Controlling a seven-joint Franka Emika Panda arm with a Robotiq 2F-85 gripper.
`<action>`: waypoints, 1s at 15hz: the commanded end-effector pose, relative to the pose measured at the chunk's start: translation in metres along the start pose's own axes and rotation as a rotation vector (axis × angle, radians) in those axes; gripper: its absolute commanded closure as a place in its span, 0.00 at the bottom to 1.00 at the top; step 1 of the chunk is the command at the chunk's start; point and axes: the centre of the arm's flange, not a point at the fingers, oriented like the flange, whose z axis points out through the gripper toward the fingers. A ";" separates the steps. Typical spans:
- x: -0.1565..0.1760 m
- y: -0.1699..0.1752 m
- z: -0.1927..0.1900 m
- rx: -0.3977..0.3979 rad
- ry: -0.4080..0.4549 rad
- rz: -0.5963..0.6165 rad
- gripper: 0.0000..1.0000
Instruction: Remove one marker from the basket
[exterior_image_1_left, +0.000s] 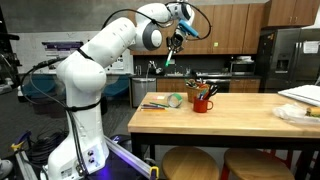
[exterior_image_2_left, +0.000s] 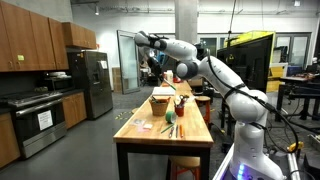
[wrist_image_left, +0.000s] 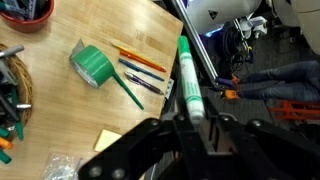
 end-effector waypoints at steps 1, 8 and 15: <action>-0.016 -0.019 0.070 -0.014 0.075 -0.050 0.95; 0.003 -0.003 0.072 -0.018 0.193 -0.094 0.95; 0.024 0.014 0.072 -0.082 0.257 -0.114 0.95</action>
